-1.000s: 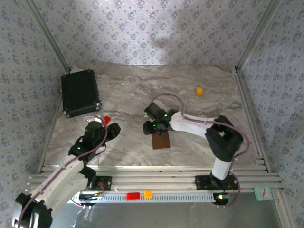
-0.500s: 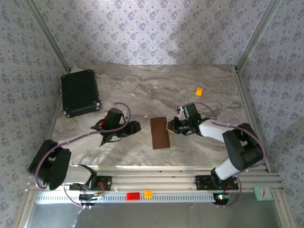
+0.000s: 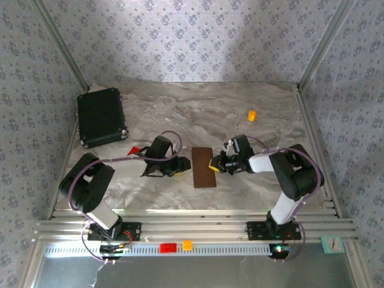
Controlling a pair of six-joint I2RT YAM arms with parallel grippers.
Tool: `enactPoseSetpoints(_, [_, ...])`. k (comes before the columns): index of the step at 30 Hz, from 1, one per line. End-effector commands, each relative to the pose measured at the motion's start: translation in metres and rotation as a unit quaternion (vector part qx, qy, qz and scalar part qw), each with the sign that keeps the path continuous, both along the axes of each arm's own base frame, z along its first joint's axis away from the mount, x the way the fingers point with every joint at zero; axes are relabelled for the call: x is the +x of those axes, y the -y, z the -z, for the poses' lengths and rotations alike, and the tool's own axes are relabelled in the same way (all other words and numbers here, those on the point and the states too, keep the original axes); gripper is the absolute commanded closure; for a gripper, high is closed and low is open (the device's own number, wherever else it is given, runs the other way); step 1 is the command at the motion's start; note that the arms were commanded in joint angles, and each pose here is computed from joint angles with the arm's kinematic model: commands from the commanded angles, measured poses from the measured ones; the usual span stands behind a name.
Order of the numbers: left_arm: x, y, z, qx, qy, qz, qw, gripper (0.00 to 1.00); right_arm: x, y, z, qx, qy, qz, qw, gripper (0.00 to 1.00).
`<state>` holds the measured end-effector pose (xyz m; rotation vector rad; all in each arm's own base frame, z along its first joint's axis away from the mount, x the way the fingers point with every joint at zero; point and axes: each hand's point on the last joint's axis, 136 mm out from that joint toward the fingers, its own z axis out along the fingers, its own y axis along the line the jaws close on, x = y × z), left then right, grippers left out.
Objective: Fold a paper plane with a square sheet of paper (pick it up from the middle)
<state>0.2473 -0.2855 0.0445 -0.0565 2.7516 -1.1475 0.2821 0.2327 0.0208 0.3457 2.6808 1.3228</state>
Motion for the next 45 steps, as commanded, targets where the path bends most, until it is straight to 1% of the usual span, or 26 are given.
enactPoseSetpoints(1, [0.005, 0.017, -0.011, -0.027, 0.003, 0.013, 1.000, 0.46, -0.015, 0.009, 0.020, 0.002, -0.040, 0.014, 0.999, 0.92])
enactPoseSetpoints(7, [0.003, 0.032, -0.005, -0.029, -0.014, 0.031, 0.999, 0.48, -0.016, 0.011, 0.025, 0.022, -0.047, 0.027, 0.998, 0.92])
enactPoseSetpoints(14, [0.003, 0.041, 0.000, -0.030, -0.023, 0.037, 0.999, 0.57, -0.015, 0.012, 0.026, 0.024, -0.047, 0.030, 0.998, 0.92])
enactPoseSetpoints(17, [0.003, 0.043, 0.001, -0.035, -0.025, 0.039, 0.998, 0.62, -0.015, 0.013, 0.026, 0.023, -0.049, 0.031, 0.998, 0.91])
enactPoseSetpoints(28, [0.001, 0.048, -0.005, -0.054, -0.023, 0.045, 0.997, 0.88, -0.012, 0.011, 0.019, 0.029, -0.041, 0.028, 0.998, 0.89])
enactPoseSetpoints(30, [0.001, 0.046, -0.006, -0.051, -0.021, 0.044, 0.998, 0.92, -0.009, 0.008, 0.011, 0.035, -0.030, 0.022, 0.999, 0.85])
enactPoseSetpoints(32, [0.001, 0.046, -0.008, -0.054, -0.019, 0.046, 0.997, 0.95, -0.006, 0.008, 0.003, 0.032, -0.018, 0.017, 0.999, 0.78])
enactPoseSetpoints(34, [0.001, 0.045, -0.011, -0.056, -0.018, 0.048, 0.997, 0.97, -0.005, 0.009, -0.007, 0.016, -0.003, 0.010, 1.000, 0.71])
enactPoseSetpoints(37, [0.001, 0.042, -0.015, -0.059, -0.017, 0.045, 0.997, 0.97, -0.005, 0.011, -0.028, -0.028, 0.043, -0.003, 0.999, 0.66])
enactPoseSetpoints(40, [0.000, 0.039, -0.019, -0.060, -0.021, 0.041, 0.997, 0.97, -0.009, 0.020, -0.046, -0.106, 0.103, -0.015, 0.989, 0.61])
enactPoseSetpoints(42, [-0.002, 0.037, -0.023, -0.060, -0.024, 0.042, 0.997, 0.97, -0.015, 0.024, -0.057, -0.161, 0.158, -0.027, 0.974, 0.58])
enactPoseSetpoints(45, [-0.003, 0.035, -0.028, -0.060, -0.024, 0.039, 0.997, 0.97, -0.023, 0.023, -0.068, -0.226, 0.259, -0.063, 0.937, 0.56])
